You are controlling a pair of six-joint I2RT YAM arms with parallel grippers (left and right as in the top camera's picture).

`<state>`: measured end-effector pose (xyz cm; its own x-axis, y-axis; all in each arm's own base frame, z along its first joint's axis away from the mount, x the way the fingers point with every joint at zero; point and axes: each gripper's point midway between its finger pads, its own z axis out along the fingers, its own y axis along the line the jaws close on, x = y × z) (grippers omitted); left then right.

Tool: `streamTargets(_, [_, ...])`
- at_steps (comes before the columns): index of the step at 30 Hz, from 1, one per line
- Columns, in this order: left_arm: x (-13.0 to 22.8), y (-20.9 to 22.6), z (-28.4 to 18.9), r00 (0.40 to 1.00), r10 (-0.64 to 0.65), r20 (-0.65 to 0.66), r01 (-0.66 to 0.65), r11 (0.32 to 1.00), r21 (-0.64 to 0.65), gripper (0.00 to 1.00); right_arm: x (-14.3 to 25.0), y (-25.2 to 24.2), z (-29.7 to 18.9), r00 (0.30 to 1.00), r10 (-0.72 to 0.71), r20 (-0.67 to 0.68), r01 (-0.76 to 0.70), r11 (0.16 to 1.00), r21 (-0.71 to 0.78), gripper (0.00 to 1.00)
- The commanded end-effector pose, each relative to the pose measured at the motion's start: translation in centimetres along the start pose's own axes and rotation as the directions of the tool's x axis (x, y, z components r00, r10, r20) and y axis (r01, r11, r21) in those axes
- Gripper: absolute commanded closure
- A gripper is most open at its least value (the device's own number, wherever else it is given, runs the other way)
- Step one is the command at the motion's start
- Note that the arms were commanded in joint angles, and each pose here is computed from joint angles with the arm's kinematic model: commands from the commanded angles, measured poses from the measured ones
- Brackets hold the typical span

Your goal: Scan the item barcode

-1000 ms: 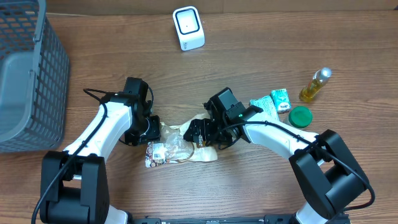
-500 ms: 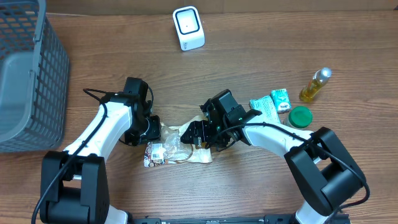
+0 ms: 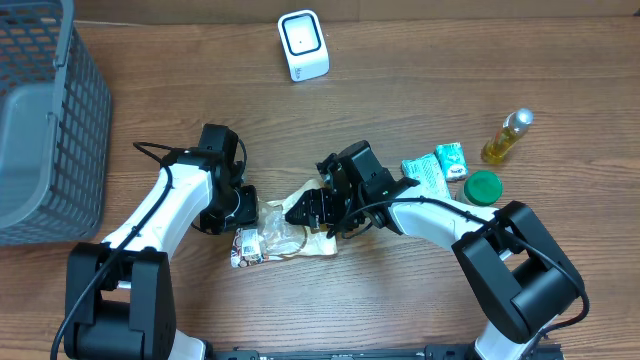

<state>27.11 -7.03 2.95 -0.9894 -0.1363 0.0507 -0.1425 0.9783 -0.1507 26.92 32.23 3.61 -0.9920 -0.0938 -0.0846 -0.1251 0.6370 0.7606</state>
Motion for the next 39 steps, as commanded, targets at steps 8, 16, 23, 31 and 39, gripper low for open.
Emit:
streamTargets(8, [0.1,-0.1,0.2,1.0,0.005,-0.003,-0.005,1.0,0.005,0.59,0.6,1.7,0.7,0.999,-0.046,-0.021,0.045,0.997,-0.067,0.51])
streamTargets(16, [0.2,-0.1,0.2,1.0,0.005,-0.004,-0.005,1.0,0.005,0.6,1.2,2.0,1.3,0.997,-0.067,-0.023,0.066,0.996,-0.053,0.55])
streamTargets(23, [0.0,-0.1,0.2,1.0,0.006,0.002,-0.006,1.0,0.006,0.6,1.3,2.1,1.4,0.997,-0.072,-0.023,0.071,0.996,-0.051,0.56])
streamTargets(31, [0.0,-0.1,0.2,1.0,-0.001,0.003,0.001,1.0,0.007,0.6,1.5,2.1,1.9,0.996,-0.086,-0.013,0.086,0.996,-0.022,0.56])
streamTargets(39, [0.0,-0.1,0.2,1.0,-0.001,0.003,0.001,1.0,0.007,0.6,1.8,2.2,2.3,0.995,-0.097,-0.014,0.097,0.995,-0.009,0.61])
